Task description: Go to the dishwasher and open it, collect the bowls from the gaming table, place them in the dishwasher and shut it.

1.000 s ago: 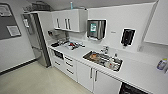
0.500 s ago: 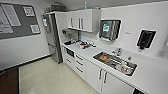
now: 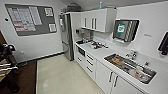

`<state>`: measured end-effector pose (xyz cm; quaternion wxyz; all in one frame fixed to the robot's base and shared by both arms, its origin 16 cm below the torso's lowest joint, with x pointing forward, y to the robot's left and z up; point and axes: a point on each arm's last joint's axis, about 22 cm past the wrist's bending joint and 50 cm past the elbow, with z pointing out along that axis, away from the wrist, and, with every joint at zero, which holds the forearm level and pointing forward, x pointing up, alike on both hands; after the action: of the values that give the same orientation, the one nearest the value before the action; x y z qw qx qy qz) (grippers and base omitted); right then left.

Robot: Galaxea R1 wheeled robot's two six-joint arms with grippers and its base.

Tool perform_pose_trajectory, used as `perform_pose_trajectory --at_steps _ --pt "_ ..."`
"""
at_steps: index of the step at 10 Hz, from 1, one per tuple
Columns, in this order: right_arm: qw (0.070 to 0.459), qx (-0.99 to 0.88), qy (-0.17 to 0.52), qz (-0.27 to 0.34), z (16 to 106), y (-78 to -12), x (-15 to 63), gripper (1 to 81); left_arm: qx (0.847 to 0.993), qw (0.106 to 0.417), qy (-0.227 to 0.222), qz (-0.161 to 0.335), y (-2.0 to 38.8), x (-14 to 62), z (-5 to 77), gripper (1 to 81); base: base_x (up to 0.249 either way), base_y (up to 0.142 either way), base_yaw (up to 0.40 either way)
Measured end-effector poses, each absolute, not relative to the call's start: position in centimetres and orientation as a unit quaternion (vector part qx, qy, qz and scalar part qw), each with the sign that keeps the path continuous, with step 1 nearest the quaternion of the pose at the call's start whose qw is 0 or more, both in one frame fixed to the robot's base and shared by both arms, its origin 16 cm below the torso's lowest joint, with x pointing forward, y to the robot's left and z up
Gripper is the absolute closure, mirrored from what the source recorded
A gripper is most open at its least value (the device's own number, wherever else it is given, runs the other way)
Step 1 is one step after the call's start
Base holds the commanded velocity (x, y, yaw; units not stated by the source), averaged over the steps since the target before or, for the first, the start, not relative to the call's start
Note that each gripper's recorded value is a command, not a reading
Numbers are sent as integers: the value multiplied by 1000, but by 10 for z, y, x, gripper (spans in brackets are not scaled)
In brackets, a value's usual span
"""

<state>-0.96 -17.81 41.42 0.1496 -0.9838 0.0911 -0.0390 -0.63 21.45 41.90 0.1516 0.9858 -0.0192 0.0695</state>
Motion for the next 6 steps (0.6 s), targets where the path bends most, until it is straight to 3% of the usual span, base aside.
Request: perform_pose_trajectory --at_steps 6 --pt "150 -984 92 -37 414 -177 -14 10 985 156 -21 65 206 -10 419 10 0 0 356"
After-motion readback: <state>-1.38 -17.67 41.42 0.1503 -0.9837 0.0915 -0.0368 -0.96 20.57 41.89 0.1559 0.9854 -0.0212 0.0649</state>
